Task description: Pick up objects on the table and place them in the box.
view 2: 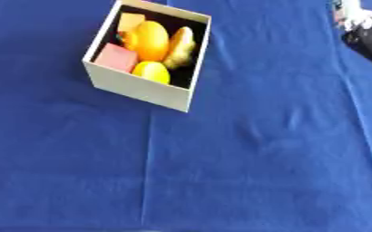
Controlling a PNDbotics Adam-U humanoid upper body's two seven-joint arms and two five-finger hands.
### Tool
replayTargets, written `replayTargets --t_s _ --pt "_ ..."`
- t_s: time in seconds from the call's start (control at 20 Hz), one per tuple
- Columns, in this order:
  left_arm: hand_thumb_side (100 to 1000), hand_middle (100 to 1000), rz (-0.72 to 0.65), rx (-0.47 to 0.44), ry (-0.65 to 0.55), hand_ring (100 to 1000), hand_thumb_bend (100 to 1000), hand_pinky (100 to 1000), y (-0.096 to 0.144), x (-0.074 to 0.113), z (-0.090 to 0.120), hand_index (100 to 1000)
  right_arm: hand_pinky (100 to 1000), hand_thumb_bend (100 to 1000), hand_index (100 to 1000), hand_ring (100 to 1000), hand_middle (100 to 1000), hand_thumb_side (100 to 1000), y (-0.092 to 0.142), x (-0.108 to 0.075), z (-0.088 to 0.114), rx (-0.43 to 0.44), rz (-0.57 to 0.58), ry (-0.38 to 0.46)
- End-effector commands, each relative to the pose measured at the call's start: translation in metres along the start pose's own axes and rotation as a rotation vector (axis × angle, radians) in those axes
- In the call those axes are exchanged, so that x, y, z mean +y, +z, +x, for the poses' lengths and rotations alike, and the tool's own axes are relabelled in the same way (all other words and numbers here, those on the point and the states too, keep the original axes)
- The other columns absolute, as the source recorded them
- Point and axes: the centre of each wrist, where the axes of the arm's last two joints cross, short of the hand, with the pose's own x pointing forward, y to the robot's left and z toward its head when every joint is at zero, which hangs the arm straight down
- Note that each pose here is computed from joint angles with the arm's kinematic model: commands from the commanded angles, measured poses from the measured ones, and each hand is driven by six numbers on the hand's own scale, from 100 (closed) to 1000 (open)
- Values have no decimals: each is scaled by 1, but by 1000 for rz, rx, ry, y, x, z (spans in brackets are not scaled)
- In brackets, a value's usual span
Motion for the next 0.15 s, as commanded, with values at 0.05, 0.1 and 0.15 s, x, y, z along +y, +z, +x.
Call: replayTargets --t_s 0.05,0.1,0.15 --pt "341 809 123 -18 -49 839 100 881 15 33 11 926 941 100 862 838 771 516 -3 -4 4 -50 -14 -10" --pt "339 809 149 -15 -45 840 100 881 22 35 13 927 942 100 863 839 771 517 -1 -3 4 -54 -18 -19" --pt "340 809 169 -15 -39 840 100 882 27 35 15 928 943 100 864 840 772 518 1 -2 3 -58 -21 -27"
